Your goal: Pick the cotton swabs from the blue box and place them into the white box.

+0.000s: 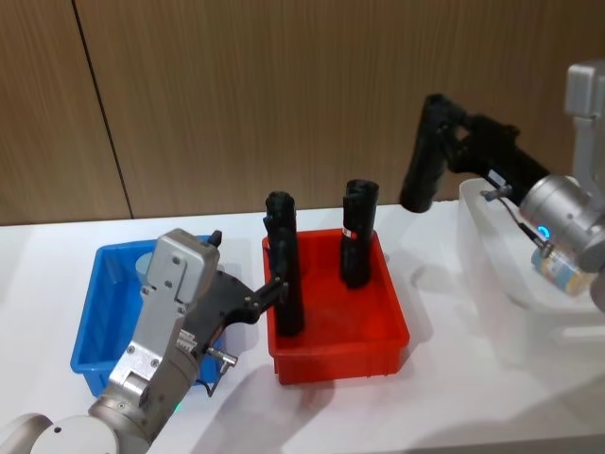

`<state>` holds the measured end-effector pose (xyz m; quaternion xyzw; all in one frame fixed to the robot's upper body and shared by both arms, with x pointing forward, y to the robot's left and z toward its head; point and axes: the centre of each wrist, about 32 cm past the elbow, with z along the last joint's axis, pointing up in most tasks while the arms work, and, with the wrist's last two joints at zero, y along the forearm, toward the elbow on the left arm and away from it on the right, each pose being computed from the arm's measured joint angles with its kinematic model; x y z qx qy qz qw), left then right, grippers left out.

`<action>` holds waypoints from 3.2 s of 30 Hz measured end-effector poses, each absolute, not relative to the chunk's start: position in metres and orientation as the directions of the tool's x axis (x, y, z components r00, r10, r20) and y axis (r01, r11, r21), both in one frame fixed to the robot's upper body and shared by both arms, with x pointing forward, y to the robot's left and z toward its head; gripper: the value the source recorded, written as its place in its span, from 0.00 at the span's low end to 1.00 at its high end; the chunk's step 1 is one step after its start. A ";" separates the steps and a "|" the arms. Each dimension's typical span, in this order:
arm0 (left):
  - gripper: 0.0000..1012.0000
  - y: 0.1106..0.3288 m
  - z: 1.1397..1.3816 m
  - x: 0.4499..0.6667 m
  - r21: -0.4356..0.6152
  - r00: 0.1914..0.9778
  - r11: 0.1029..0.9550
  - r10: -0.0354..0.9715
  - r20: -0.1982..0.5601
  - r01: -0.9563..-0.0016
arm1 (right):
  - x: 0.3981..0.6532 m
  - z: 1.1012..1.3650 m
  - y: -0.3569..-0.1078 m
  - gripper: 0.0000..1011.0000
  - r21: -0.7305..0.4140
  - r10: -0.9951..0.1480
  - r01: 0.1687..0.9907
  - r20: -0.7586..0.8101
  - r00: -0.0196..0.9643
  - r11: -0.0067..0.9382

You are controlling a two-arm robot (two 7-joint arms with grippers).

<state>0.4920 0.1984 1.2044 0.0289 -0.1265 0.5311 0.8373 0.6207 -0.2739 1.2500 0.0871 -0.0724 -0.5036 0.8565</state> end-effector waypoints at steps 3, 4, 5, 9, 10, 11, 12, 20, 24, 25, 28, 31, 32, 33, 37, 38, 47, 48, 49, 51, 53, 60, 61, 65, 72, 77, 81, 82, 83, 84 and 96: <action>0.99 0.198 1.204 0.492 -0.086 0.404 0.434 0.882 0.242 -0.897 | 0.614 1.256 -0.276 0.31 0.226 -0.897 0.870 0.038 0.441 0.438; 0.99 0.198 1.204 0.492 -0.086 0.404 0.434 0.882 0.242 -0.897 | 0.612 1.257 -0.277 0.31 0.226 -0.901 0.875 0.037 0.431 0.428; 0.99 0.198 1.204 0.492 -0.086 0.404 0.434 0.882 0.243 -0.897 | 0.609 1.259 -0.278 0.31 0.228 -0.911 0.884 0.039 0.411 0.409; 0.99 0.198 1.204 0.492 -0.086 0.404 0.434 0.882 0.243 -0.897 | 0.603 1.263 -0.280 0.31 0.224 -0.929 0.903 0.042 0.367 0.367; 0.99 0.198 1.204 0.492 -0.086 0.404 0.434 0.882 0.242 -0.897 | 0.600 1.265 -0.281 0.31 0.223 -0.938 0.912 0.044 0.344 0.345; 0.99 0.198 1.204 0.492 -0.086 0.404 0.434 0.882 0.243 -0.897 | 0.598 1.266 -0.283 0.31 0.220 -0.946 0.920 0.045 0.322 0.324; 0.99 0.198 1.204 0.492 -0.086 0.404 0.434 0.882 0.243 -0.897 | 0.597 1.267 -0.283 0.31 0.220 -0.949 0.924 0.047 0.311 0.314; 0.99 0.198 1.204 0.492 -0.086 0.404 0.434 0.882 0.243 -0.897 | 0.589 1.271 -0.291 0.31 0.196 -0.979 0.959 0.058 0.195 0.203; 0.99 0.198 1.204 0.492 -0.086 0.404 0.434 0.882 0.243 -0.897 | 0.587 1.272 -0.297 0.31 0.174 -0.989 0.974 0.063 0.135 0.145; 0.99 0.198 1.204 0.492 -0.086 0.404 0.434 0.882 0.242 -0.897 | 0.586 1.272 -0.300 0.31 0.164 -0.992 0.979 0.065 0.112 0.121; 0.99 0.198 1.204 0.492 -0.086 0.404 0.434 0.882 0.242 -0.897 | 0.585 1.271 -0.305 0.31 0.137 -0.995 0.987 0.068 0.070 0.079; 0.99 0.198 1.204 0.492 -0.086 0.404 0.434 0.882 0.242 -0.897 | 0.584 1.270 -0.311 0.31 0.109 -0.997 0.993 0.071 0.033 0.041; 0.99 0.198 1.204 0.492 -0.086 0.404 0.434 0.882 0.242 -0.897 | 0.584 1.270 -0.313 0.31 0.102 -0.997 0.994 0.072 0.025 0.033; 0.99 0.198 1.204 0.492 -0.086 0.404 0.434 0.882 0.242 -0.897 | 0.583 1.269 -0.315 0.31 0.095 -0.997 0.995 0.072 0.017 0.024; 0.99 0.198 1.204 0.492 -0.086 0.404 0.434 0.882 0.243 -0.897 | 0.582 1.266 -0.322 0.31 0.057 -0.997 0.998 0.071 -0.017 -0.012; 0.99 0.198 1.204 0.492 -0.086 0.404 0.434 0.882 0.243 -0.897 | 0.581 1.266 -0.324 0.31 0.052 -0.997 0.998 0.072 -0.022 -0.018; 0.99 0.198 1.204 0.492 -0.086 0.404 0.434 0.882 0.242 -0.897 | 0.576 1.261 -0.333 0.31 0.005 -0.996 0.999 0.071 -0.054 -0.054; 0.99 0.198 1.204 0.492 -0.086 0.404 0.434 0.882 0.242 -0.897 | 0.575 1.260 -0.333 0.31 0.003 -0.996 0.998 0.071 -0.055 -0.055; 0.99 0.198 1.204 0.492 -0.086 0.404 0.434 0.882 0.242 -0.897 | 0.575 1.260 -0.333 0.31 0.001 -0.996 0.998 0.070 -0.056 -0.056; 0.99 0.198 1.204 0.492 -0.086 0.404 0.434 0.882 0.243 -0.897 | 0.572 1.260 -0.335 0.31 -0.004 -0.996 0.998 0.067 -0.059 -0.060; 0.99 0.198 1.204 0.492 -0.086 0.404 0.434 0.882 0.242 -0.897 | 0.570 1.260 -0.335 0.31 -0.008 -0.996 0.998 0.065 -0.062 -0.063; 0.99 0.198 1.204 0.492 -0.086 0.404 0.434 0.882 0.243 -0.897 | 0.562 1.259 -0.337 0.33 -0.017 -0.996 0.997 0.057 -0.068 -0.069; 0.99 0.198 1.204 0.492 -0.086 0.404 0.434 0.882 0.242 -0.897 | 0.561 1.259 -0.337 0.35 -0.015 -0.996 0.997 0.056 -0.069 -0.070; 0.99 0.198 1.204 0.492 -0.086 0.404 0.434 0.882 0.243 -0.897 | 0.555 1.260 -0.337 0.46 -0.015 -0.996 0.997 0.053 -0.071 -0.072; 0.99 0.198 1.204 0.492 -0.086 0.404 0.434 0.882 0.243 -0.897 | 0.544 1.261 -0.336 0.67 -0.009 -0.996 0.997 0.047 -0.078 -0.078; 0.99 0.198 1.204 0.492 -0.086 0.404 0.434 0.882 0.242 -0.897 | 0.535 1.262 -0.336 0.82 -0.001 -0.995 0.996 0.046 -0.084 -0.084; 0.99 0.198 1.204 0.492 -0.086 0.404 0.434 0.882 0.243 -0.897 | 0.528 1.264 -0.335 0.93 0.007 -0.995 0.996 0.046 -0.088 -0.088; 0.99 0.198 1.204 0.492 -0.086 0.404 0.434 0.882 0.243 -0.897 | 0.527 1.264 -0.335 0.95 0.009 -0.995 0.996 0.046 -0.089 -0.089; 0.99 0.198 1.204 0.492 -0.086 0.404 0.434 0.882 0.243 -0.897 | 0.524 1.264 -0.334 0.98 0.011 -0.995 0.996 0.047 -0.091 -0.090; 0.99 0.198 1.204 0.492 -0.086 0.404 0.434 0.882 0.242 -0.897 | 0.523 1.265 -0.334 0.99 0.012 -0.995 0.996 0.047 -0.091 -0.091; 0.99 0.198 1.204 0.492 -0.086 0.404 0.434 0.882 0.243 -0.897 | 0.511 1.267 -0.332 0.99 0.026 -0.994 0.995 0.048 -0.099 -0.098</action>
